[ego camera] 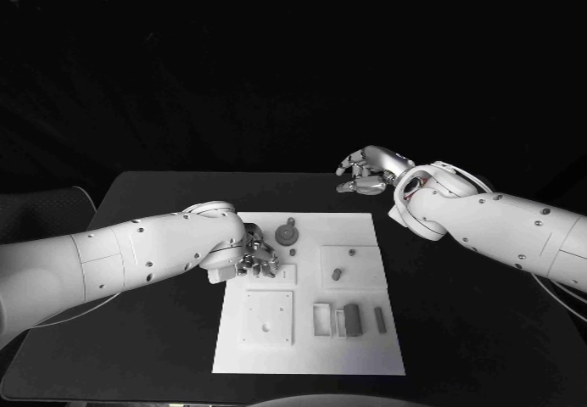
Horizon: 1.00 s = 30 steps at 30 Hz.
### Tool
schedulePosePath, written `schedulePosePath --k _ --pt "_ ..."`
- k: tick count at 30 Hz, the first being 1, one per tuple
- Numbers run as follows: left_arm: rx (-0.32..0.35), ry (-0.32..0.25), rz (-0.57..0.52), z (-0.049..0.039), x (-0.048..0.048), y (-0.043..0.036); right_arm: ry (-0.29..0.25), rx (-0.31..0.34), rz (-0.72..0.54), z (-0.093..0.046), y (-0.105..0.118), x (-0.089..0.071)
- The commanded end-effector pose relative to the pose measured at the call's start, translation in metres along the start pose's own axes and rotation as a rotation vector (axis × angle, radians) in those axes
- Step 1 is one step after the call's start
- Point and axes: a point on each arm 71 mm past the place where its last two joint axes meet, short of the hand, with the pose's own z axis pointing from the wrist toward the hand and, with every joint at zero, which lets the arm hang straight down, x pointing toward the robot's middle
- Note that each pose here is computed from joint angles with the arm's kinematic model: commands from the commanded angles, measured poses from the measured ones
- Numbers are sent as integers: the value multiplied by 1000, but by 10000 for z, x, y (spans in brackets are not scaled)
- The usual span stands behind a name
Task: Assemble the parts on the task board
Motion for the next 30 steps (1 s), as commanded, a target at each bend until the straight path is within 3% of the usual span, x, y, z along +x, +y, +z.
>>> schedulePosePath --k 1,30 --pt "10 12 16 7 22 -26 14 -2 1 0 11 10" --pt "1 20 39 32 33 -25 21 -7 4 -9 33 19"
